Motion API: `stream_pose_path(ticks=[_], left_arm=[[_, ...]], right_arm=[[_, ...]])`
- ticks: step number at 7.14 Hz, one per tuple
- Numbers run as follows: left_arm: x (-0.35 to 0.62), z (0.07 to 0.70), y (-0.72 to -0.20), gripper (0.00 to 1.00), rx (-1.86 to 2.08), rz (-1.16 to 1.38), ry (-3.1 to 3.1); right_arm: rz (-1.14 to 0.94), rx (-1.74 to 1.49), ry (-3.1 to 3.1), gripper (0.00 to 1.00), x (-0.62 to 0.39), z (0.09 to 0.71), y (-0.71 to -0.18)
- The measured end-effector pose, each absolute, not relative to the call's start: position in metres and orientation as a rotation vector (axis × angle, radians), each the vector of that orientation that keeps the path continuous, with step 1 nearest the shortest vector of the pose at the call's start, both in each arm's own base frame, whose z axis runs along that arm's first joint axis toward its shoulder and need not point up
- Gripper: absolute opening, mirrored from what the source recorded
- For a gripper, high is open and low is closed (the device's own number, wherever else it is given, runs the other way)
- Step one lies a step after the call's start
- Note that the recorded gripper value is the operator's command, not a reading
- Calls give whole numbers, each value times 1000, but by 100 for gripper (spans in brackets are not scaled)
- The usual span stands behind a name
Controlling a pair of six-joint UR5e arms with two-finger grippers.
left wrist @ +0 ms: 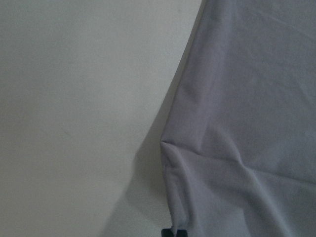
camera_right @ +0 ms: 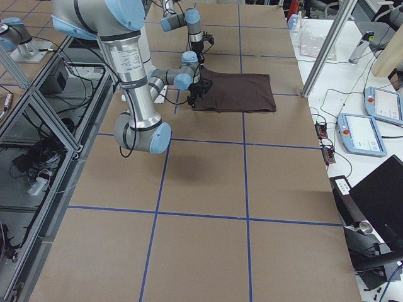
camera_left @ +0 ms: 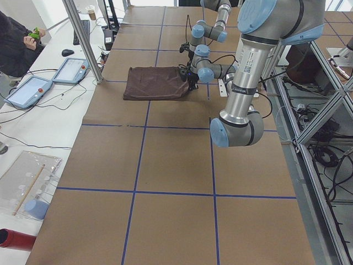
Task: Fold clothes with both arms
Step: 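Grasp the shirt edge nearest the robot with both grippers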
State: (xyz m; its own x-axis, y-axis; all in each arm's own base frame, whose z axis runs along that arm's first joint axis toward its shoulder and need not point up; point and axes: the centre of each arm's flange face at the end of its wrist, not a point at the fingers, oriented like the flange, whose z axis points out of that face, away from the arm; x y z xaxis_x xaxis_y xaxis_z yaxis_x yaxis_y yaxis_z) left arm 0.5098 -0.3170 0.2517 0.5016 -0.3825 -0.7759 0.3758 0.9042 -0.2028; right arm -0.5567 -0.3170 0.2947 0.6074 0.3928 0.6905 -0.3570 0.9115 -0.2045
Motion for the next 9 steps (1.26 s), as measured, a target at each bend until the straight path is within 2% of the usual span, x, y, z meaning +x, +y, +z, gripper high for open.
stream_pose_path(ticks=[6, 7, 9], left_arm=[[510, 252, -317, 0, -8, -458, 940], [510, 252, -317, 0, -8, -458, 940], [510, 252, -317, 0, -7, -458, 940]], right_arm=[[436, -51, -791, 100, -557, 310, -317], [435, -51, -788, 98, -557, 312, -317], [435, -52, -789, 36, -557, 312, -316]])
